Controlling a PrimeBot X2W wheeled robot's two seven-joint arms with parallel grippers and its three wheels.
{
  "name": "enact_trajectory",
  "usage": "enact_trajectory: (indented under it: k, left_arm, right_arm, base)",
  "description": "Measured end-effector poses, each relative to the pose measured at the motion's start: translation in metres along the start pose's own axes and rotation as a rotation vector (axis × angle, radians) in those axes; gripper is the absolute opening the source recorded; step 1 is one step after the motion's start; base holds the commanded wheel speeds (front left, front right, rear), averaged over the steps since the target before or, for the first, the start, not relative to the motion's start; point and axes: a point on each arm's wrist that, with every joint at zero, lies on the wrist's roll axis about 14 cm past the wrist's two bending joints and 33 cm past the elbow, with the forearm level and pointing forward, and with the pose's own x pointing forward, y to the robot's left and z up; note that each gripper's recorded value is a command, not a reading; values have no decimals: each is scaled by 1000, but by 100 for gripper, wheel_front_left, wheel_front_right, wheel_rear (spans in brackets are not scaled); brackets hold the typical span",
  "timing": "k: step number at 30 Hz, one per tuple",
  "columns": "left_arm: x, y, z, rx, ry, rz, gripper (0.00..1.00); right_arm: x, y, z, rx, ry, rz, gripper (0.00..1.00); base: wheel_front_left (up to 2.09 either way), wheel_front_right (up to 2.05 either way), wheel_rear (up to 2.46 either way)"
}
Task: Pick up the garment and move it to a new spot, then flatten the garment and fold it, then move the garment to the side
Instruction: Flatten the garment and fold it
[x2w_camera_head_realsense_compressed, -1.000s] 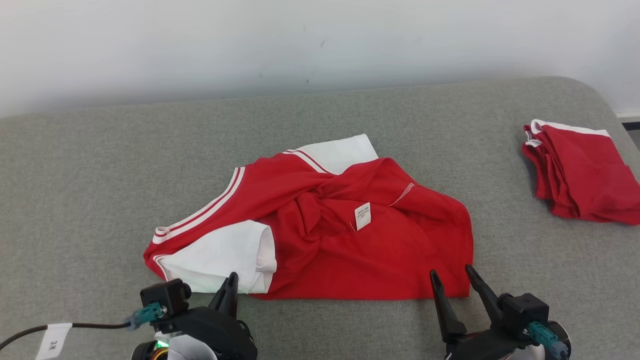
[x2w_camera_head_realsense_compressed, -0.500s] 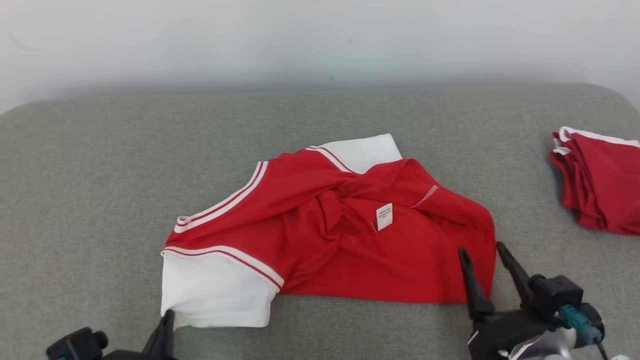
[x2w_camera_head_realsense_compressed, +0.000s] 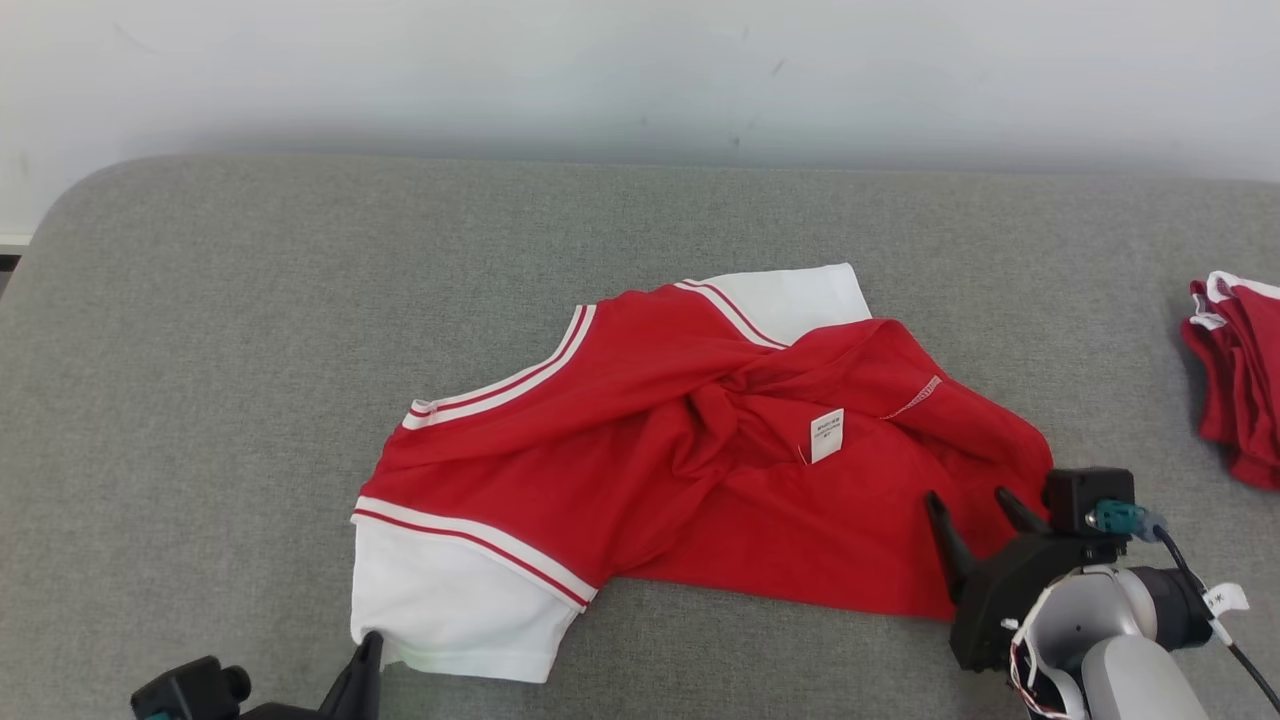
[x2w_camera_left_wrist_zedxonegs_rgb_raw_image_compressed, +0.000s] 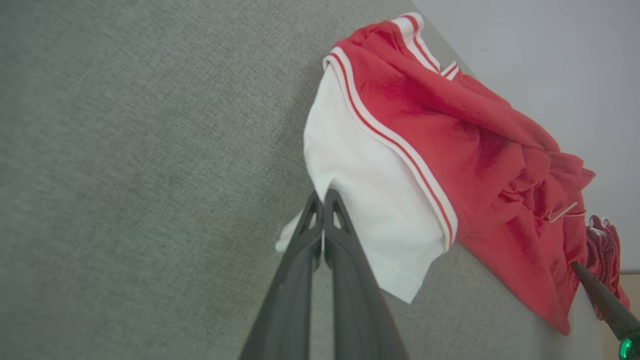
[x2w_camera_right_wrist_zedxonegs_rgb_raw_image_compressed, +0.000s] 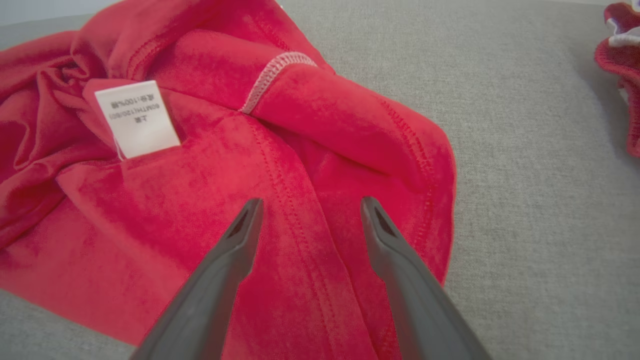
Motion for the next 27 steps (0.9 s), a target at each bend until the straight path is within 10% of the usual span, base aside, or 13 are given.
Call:
enact_trajectory:
  k: [6, 7, 9, 10, 21, 22, 23, 27]
  left_arm:
    - [6, -9, -3, 10, 8, -29, 0]
    - [7, -9, -4, 11, 11, -30, 0]
    - [8, -9, -7, 12, 18, -29, 0]
    - [8, -9, -7, 12, 18, -31, 0]
    - [7, -2, 1, 4, -21, -9, 0]
    - [8, -2, 1, 1, -18, -9, 0]
    - [8, -2, -1, 0, -12, -9, 0]
    - [15, -6, -3, 6, 1, -17, 0]
  right_arm:
    - [11, 6, -6, 9, 80, 10, 100]
    - [12, 6, -8, 10, 91, 11, 83]
    - [13, 7, -8, 13, 101, 12, 2]
    - [13, 8, -8, 12, 99, 13, 0]
    - [-15, -10, -20, 105, 44, -29, 0]
    - [-16, -13, -17, 101, 32, -35, 16]
    - [-17, -16, -16, 96, 31, -40, 100]
    - [-8, -13, 1, 70, 16, -25, 100]
  base:
    - [0, 0, 0]
    - [0, 0, 0]
    - [0, 0, 0]
    - [0, 0, 0]
    - [0, 0, 0]
    - [0, 0, 0]
    - [0, 0, 0]
    - [0, 0, 0]
